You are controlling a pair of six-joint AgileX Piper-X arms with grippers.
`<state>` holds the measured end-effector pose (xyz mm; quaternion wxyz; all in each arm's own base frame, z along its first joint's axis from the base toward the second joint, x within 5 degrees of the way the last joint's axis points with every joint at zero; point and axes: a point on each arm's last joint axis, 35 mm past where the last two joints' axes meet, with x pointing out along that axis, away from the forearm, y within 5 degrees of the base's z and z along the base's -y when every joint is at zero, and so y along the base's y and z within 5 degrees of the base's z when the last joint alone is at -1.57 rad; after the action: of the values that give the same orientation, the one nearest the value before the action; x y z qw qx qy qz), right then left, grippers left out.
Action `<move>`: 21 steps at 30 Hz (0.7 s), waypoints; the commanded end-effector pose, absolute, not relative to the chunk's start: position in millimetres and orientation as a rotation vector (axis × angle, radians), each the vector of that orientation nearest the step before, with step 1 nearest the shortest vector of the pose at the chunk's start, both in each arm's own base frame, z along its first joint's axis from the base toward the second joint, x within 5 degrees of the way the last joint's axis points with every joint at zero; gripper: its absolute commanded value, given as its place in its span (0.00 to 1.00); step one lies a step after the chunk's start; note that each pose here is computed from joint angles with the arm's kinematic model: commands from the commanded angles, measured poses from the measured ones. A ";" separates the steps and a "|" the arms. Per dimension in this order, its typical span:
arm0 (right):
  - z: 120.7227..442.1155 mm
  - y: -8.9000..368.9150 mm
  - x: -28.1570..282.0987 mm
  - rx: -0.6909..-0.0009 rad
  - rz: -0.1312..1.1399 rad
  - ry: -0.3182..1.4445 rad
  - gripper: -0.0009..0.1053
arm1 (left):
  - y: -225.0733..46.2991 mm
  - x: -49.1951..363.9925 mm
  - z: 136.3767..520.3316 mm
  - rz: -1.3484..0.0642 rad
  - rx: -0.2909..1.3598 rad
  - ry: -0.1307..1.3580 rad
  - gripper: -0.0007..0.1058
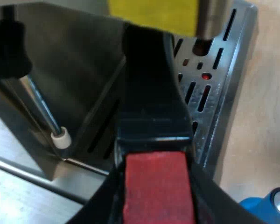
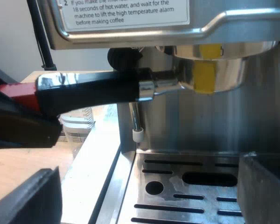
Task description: Put the handle in the coffee machine
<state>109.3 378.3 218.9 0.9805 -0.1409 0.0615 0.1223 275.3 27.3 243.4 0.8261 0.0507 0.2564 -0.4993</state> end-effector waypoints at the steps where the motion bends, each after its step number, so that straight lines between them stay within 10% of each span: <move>1: 222.3 378.9 110.9 -0.280 0.240 0.118 0.73 | 28.8 275.0 268.3 -1.194 0.002 0.296 0.01; 21: 222.3 378.9 110.9 -0.280 0.242 0.118 0.73 | 18.0 276.7 269.7 -1.248 0.011 0.263 0.01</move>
<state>109.3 378.3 218.9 0.9805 -0.1409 0.0615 0.1223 276.7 23.7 244.2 0.8240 0.0566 0.2525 -0.5040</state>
